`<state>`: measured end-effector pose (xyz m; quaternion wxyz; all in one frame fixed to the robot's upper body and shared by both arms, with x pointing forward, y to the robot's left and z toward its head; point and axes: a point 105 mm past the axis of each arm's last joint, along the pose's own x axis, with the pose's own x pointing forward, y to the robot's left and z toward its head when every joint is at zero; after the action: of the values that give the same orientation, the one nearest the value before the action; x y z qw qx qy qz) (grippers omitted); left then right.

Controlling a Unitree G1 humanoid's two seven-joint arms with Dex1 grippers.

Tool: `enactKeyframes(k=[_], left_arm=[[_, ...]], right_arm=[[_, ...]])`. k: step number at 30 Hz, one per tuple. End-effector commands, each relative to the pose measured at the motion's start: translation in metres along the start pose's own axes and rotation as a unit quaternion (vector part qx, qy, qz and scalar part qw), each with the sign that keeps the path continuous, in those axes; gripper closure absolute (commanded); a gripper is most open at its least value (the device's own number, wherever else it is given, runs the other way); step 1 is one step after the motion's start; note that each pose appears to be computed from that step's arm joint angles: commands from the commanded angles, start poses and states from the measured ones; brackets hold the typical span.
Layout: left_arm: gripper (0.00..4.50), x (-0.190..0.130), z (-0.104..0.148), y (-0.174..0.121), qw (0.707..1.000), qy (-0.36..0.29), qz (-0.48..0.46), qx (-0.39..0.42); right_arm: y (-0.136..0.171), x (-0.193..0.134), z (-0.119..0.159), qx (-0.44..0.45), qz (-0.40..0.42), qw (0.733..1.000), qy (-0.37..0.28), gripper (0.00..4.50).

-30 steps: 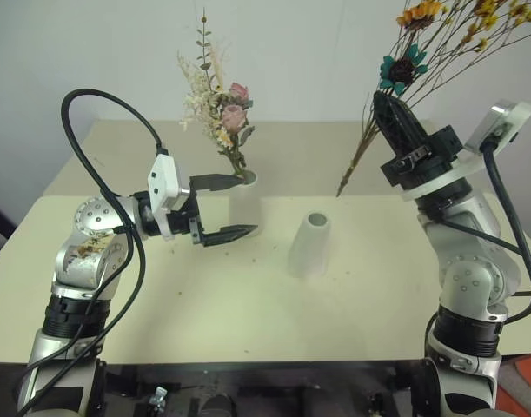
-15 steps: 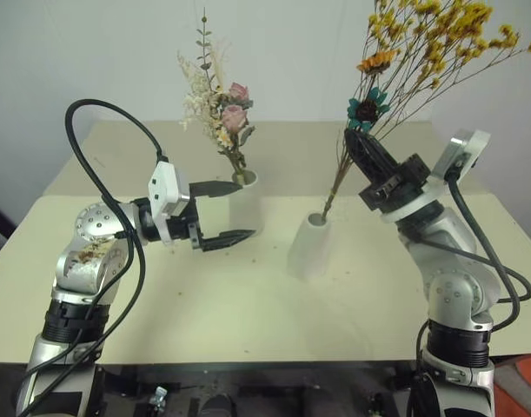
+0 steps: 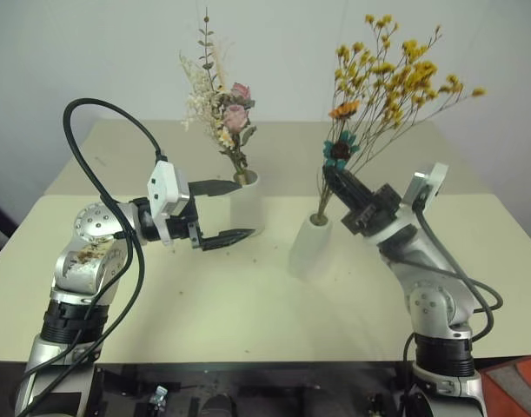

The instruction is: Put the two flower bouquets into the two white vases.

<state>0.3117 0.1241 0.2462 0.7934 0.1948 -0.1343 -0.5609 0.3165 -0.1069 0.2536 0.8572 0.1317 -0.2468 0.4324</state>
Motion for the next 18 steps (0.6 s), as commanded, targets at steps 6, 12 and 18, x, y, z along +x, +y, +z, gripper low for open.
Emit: enactKeyframes(k=[6, 12, 18], left_arm=[[0.0, -0.001, 0.008, -0.001, 1.0, -0.009, 0.002, 0.02], [0.0, -0.001, 0.009, -0.002, 1.0, -0.014, 0.0, 0.015], [0.0, -0.001, 0.009, -0.001, 1.0, -0.016, 0.001, 0.014]], right_arm=[[0.008, 0.001, 0.004, -0.042, 0.024, 0.998, -0.028, 4.48], [0.009, 0.0, 0.003, -0.042, 0.028, 0.999, -0.017, 2.67], [0.001, -0.01, -0.001, -0.054, 0.007, 0.998, 0.018, 0.75]])
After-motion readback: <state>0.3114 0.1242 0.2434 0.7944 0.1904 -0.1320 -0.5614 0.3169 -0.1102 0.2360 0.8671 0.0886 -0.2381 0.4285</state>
